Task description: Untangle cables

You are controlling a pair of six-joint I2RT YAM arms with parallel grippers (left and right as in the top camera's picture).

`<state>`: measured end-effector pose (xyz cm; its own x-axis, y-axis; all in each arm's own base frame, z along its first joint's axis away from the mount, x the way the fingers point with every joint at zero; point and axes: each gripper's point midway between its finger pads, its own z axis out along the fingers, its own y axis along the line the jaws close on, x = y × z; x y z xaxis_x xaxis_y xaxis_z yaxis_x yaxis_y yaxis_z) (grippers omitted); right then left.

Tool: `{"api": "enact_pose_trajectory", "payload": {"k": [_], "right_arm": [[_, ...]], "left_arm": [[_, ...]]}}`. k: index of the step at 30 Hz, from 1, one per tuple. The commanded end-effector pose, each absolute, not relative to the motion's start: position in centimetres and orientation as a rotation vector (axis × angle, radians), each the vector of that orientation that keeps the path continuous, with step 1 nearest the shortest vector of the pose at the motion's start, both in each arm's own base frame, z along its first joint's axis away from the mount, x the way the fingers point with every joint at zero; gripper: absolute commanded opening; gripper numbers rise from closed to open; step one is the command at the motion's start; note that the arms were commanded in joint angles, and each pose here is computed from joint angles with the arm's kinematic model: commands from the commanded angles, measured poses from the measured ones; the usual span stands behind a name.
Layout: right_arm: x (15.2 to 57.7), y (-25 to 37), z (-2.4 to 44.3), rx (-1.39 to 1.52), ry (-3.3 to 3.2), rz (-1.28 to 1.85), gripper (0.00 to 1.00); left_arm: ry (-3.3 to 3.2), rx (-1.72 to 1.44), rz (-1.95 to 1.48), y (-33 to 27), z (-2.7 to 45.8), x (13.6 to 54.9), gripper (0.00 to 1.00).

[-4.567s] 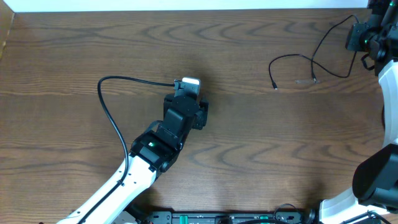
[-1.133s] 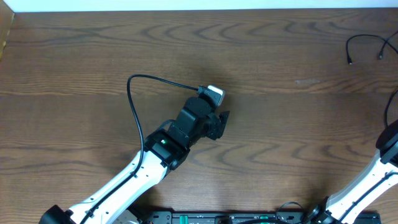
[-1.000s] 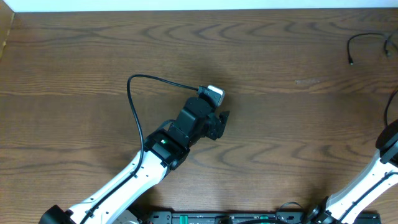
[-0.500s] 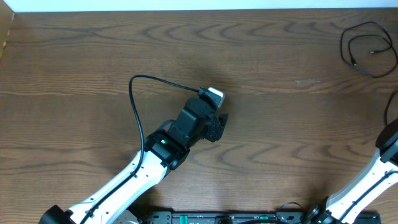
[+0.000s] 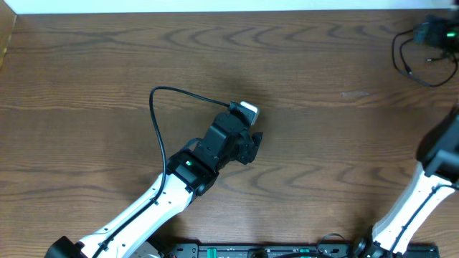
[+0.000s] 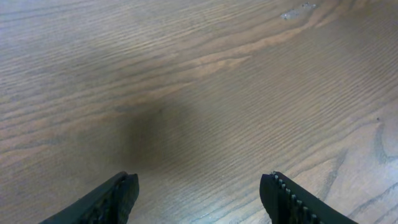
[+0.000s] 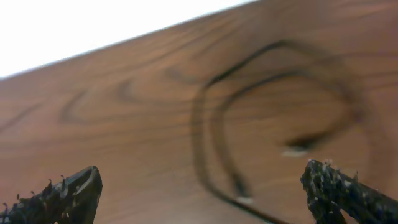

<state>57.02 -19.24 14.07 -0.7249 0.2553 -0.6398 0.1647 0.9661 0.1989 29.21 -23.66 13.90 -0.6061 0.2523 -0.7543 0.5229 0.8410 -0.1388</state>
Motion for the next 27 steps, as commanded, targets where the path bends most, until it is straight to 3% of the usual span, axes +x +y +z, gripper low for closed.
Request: {"api": "enact_pose_trajectory", "payload": {"k": [1, 9, 27], "right_arm": [[58.4, -13.5, 12.4, 0.103, 2.418, 0.338, 0.99], [58.9, -9.9, 9.6, 0.060, 2.476, 0.398, 0.99], [58.3, -11.5, 3.5, 0.161, 2.577, 0.372, 0.99]], "left_arm": [[2.241, 0.590, -0.431, -23.7, 13.7, 29.1, 0.68], [2.260, 0.613, -0.413, -23.4, 13.2, 28.8, 0.68], [2.267, 0.622, -0.401, -23.2, 13.0, 28.7, 0.68]]}}
